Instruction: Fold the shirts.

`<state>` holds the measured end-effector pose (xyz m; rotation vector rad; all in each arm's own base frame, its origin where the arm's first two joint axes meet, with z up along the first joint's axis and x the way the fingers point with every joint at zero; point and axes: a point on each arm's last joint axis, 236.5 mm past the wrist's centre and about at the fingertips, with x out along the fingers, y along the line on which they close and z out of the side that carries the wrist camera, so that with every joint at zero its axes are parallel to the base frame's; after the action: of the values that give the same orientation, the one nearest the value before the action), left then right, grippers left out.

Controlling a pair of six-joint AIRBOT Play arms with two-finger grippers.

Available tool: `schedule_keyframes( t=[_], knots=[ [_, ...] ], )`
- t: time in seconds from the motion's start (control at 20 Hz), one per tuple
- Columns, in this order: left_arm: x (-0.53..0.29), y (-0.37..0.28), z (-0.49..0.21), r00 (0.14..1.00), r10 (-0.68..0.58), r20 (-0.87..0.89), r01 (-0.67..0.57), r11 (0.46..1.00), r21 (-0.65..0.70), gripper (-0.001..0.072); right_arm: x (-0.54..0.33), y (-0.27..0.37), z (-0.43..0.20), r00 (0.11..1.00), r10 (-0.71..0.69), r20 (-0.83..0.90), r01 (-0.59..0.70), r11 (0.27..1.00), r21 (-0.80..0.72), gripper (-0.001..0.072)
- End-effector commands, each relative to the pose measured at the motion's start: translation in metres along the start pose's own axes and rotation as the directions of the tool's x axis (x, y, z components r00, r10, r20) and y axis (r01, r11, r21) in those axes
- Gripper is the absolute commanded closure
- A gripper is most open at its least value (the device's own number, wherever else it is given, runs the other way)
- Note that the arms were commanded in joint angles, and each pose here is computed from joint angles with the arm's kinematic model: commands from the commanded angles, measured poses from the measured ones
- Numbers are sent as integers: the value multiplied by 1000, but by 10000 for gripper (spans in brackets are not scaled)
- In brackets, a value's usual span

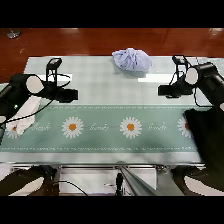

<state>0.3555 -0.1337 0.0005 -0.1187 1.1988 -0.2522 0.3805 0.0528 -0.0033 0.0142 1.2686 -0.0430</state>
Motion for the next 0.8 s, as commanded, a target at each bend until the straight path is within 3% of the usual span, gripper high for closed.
schedule_keyframes(
  t=[0.0, 0.75],
  knots=[
    [0, 0, 0, 1000, 0, -1, 0, 1000, 1, 657, 0, 0, 0, 1000, 0, -1, 0, 1000, -1, 693],
    [3, 1, -1, 1000, 2, -9, -2, 1000, 0, 657, 0, 0, 0, 1000, 0, 0, 0, 1000, -1, 693]
  ],
)
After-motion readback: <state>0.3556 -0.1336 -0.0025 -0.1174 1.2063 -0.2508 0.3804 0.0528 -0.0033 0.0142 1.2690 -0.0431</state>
